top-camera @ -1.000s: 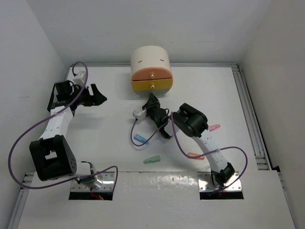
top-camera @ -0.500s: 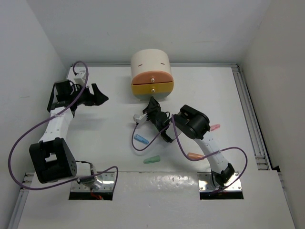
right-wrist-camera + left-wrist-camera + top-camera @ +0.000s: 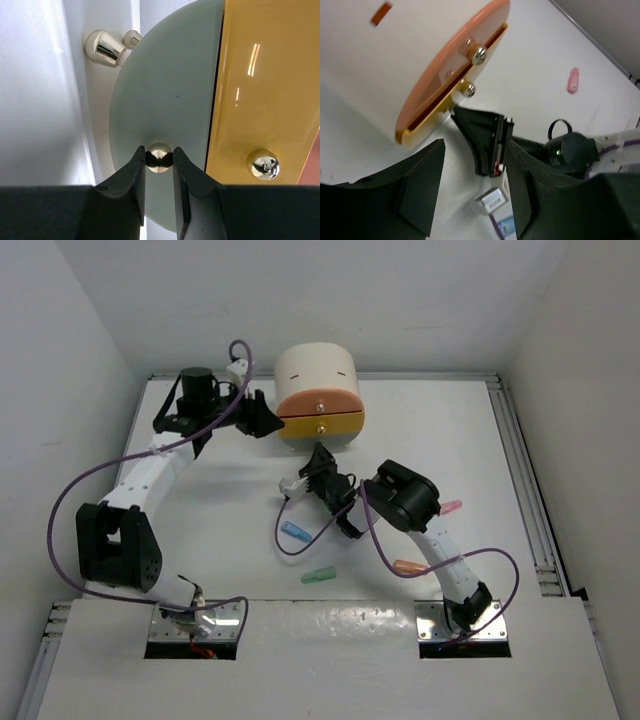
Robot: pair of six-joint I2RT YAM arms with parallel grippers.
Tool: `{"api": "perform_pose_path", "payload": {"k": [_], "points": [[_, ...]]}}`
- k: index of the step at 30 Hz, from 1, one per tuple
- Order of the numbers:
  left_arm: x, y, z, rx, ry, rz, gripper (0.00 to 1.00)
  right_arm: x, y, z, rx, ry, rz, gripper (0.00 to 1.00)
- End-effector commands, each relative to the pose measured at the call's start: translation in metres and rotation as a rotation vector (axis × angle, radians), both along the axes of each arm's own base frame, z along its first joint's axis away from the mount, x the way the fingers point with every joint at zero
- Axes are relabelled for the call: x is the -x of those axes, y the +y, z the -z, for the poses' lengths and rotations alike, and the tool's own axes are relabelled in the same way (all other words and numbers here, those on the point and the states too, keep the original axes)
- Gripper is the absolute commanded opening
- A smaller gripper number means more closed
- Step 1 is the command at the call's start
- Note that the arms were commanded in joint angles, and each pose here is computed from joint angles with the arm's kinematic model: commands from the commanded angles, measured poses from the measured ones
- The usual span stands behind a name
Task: Sort the stationery into containers
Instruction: Open the drawer in the storage box.
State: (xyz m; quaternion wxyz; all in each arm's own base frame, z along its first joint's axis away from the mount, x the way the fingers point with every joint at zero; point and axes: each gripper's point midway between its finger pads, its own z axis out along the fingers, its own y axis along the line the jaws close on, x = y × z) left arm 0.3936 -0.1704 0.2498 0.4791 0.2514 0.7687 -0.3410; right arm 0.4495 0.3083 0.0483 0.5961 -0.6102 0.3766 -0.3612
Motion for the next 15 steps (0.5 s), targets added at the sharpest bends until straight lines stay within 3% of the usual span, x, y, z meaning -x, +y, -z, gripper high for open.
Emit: {"api": "perform_pose_path", "payload": {"k": [1, 8, 15], "points": [[-0.022, -0.027, -0.035, 0.058, -0.076, 0.011, 0.57, 0.004, 0.005, -0.031, -0.175, -0.111, -0.02, 0.0], [-0.046, -0.077, -0.04, 0.089, -0.08, 0.061, 0.55, 0.004, 0.003, -0.03, -0.181, -0.105, -0.017, 0.0], [-0.066, -0.095, -0.027, 0.068, -0.066, 0.018, 0.55, 0.005, 0.004, -0.035, -0.193, -0.109, -0.019, 0.0]]}}
